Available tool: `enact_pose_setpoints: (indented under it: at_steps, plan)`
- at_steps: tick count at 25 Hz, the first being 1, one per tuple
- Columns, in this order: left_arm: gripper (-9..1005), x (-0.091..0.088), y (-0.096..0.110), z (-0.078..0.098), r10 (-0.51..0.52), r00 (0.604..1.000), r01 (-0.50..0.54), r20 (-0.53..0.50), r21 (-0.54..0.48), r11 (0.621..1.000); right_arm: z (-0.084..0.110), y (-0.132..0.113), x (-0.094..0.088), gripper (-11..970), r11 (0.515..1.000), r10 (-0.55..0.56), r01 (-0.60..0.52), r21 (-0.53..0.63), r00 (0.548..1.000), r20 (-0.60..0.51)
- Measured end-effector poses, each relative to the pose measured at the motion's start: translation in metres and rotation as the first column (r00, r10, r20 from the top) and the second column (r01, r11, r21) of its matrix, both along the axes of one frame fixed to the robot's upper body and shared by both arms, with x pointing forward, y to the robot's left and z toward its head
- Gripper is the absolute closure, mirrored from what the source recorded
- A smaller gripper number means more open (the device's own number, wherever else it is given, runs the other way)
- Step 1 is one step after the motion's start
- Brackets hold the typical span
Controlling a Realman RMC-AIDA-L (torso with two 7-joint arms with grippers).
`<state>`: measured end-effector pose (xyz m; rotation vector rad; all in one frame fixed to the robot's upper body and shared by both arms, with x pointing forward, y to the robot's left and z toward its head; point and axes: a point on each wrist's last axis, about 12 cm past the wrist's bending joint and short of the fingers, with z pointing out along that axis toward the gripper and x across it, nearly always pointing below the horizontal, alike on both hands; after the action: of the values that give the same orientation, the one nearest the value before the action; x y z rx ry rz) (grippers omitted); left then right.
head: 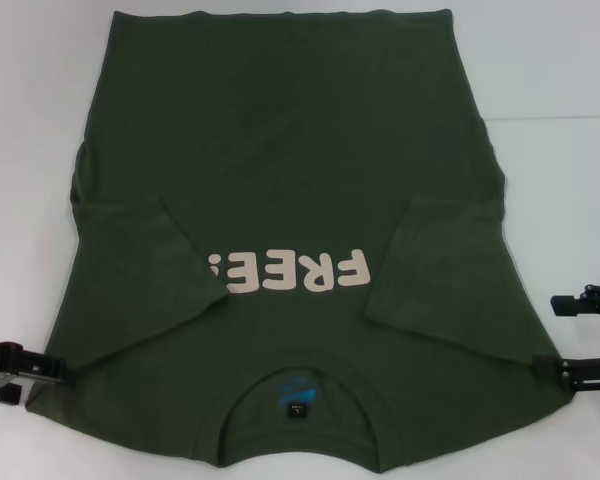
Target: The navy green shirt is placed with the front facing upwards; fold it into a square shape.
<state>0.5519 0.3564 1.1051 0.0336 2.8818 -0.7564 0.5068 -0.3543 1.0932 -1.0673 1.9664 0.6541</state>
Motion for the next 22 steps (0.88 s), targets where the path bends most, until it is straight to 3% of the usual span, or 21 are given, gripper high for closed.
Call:
enact_pose_setpoints:
  at_steps: [22]
  plan:
    - [58, -0.0006, -0.0022, -0.0022, -0.006, 1.0, 0.006, -0.01, 0.0, 1.0, -0.0018, -0.0003, 0.0007, 78, 1.0, -0.007, 0.007, -0.011, 1.0, -0.001]
